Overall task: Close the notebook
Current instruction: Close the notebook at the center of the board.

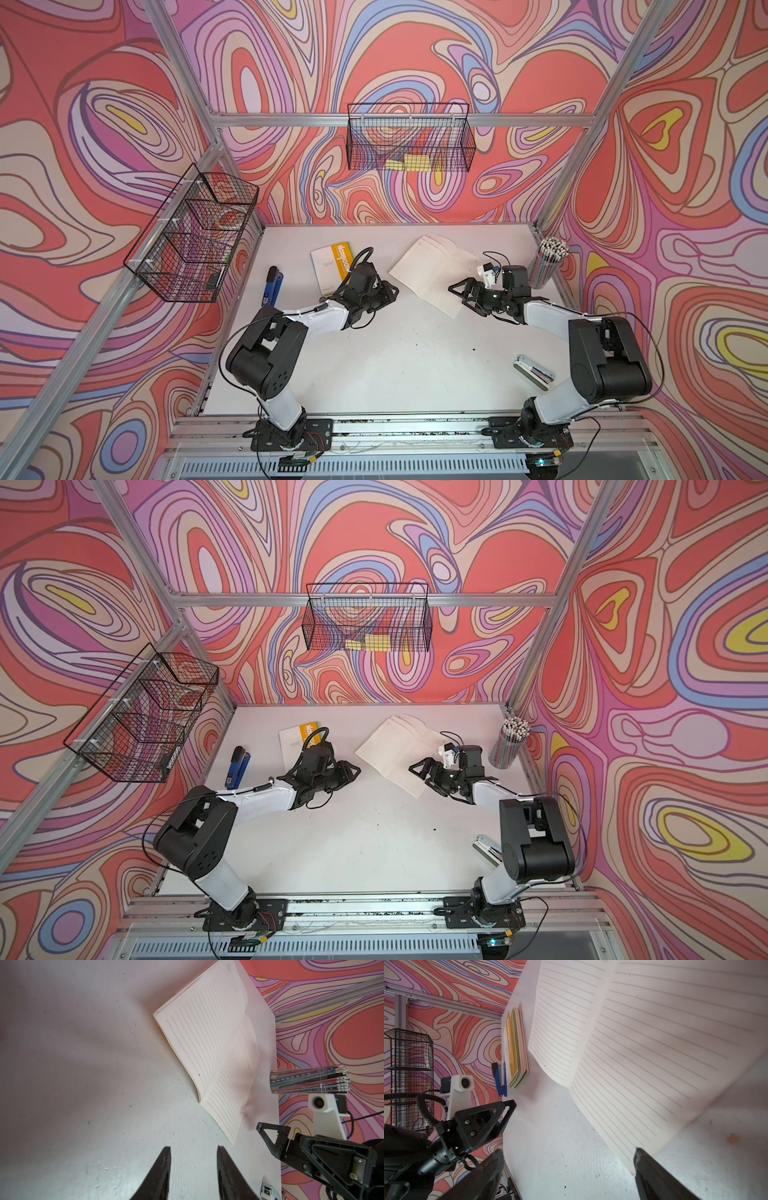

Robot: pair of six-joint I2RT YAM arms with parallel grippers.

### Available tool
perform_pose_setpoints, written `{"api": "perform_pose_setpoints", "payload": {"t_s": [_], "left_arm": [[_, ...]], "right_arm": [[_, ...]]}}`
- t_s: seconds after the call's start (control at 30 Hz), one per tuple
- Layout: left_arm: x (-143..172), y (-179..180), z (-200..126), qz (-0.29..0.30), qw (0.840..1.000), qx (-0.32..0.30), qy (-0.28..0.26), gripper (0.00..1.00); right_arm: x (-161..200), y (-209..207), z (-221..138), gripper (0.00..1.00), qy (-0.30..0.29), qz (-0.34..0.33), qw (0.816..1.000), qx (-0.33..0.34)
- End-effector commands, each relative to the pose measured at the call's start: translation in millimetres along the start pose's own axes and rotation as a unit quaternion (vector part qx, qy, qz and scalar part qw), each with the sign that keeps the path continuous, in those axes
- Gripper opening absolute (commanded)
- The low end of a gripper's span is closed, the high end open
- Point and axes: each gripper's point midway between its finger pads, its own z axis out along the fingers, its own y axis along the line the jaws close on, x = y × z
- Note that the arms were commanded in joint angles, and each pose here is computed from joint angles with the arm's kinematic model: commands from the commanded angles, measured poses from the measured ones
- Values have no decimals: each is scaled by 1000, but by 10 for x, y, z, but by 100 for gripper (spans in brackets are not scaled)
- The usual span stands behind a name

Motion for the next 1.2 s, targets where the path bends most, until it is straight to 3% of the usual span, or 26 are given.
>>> {"api": "perform_pose_setpoints", "payload": {"t_s": [0.0,0.47,1.17], "left_arm": [[-134,-133,181,-17,999,24,-32,40],[-153,12,631,-58,996,29,-62,40],[-178,-70,807,-58,995,41,-66,41]], "right_arm": [[-86,3,19,98,-7,-14,1000,-11],[-71,-184,160,98,-3,4,1000,-11],[57,-432,299,98,24,30,999,8]]}}
